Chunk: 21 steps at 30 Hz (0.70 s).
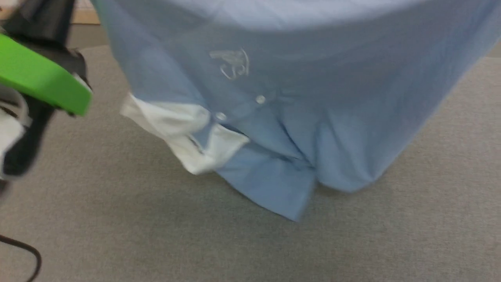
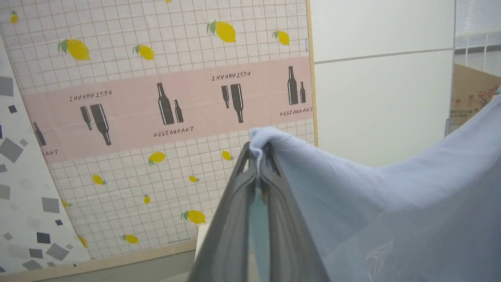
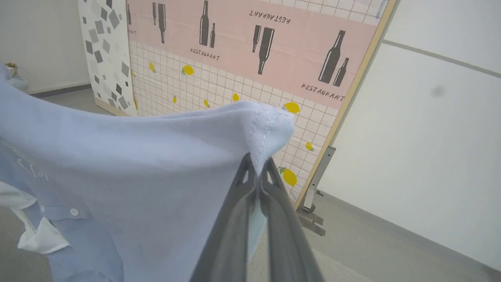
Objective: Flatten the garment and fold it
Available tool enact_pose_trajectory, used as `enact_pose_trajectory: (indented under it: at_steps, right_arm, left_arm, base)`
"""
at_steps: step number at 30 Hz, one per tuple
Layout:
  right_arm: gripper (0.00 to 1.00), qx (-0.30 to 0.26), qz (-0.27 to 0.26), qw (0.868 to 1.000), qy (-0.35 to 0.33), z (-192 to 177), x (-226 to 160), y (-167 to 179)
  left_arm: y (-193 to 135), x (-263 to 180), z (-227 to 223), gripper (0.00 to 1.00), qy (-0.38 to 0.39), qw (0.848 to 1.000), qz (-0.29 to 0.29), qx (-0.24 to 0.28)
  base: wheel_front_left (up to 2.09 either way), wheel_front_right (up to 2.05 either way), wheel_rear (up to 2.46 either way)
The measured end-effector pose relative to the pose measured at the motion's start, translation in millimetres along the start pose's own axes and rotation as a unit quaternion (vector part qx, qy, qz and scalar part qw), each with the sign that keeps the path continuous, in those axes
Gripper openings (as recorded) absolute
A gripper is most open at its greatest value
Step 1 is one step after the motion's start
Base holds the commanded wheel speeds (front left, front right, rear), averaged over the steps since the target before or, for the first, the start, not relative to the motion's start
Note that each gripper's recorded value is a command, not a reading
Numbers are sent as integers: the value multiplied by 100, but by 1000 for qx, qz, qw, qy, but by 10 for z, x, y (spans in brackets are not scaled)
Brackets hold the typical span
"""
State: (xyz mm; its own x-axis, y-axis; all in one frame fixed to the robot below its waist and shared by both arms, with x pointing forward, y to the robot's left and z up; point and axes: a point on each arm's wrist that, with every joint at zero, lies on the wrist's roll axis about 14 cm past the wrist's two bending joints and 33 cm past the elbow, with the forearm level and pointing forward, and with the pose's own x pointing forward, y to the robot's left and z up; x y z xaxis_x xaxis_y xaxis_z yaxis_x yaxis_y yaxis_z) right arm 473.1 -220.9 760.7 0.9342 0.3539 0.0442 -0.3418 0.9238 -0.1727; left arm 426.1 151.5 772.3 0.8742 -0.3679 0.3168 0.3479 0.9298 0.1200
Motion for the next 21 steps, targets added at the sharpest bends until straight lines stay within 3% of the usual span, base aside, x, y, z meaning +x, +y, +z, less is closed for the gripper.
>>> enact_pose_trajectory:
  at_steps: [4, 8, 14, 21]
  right_arm:
    - [0, -11, -13, 999, -48, 364, -162, -74]
    - [0, -15, -24, 996, -81, 572, -190, -155]
    - [0, -22, -34, 995, -86, 580, -30, -262]
    - [0, -41, -63, 993, -90, 479, 335, -536]
  left_arm:
    - [-23, 136, 573, 0, -80, 996, -14, 20]
    - [18, 288, 867, 0, -116, 992, -22, 40]
    - [154, 638, 915, 0, -118, 990, -27, 71]
    - [334, 1227, 638, 0, -84, 989, -37, 115]
  base:
    - [0, 0, 0]
    - [0, 0, 0]
    - [0, 0, 0]
    - [0, 0, 0]
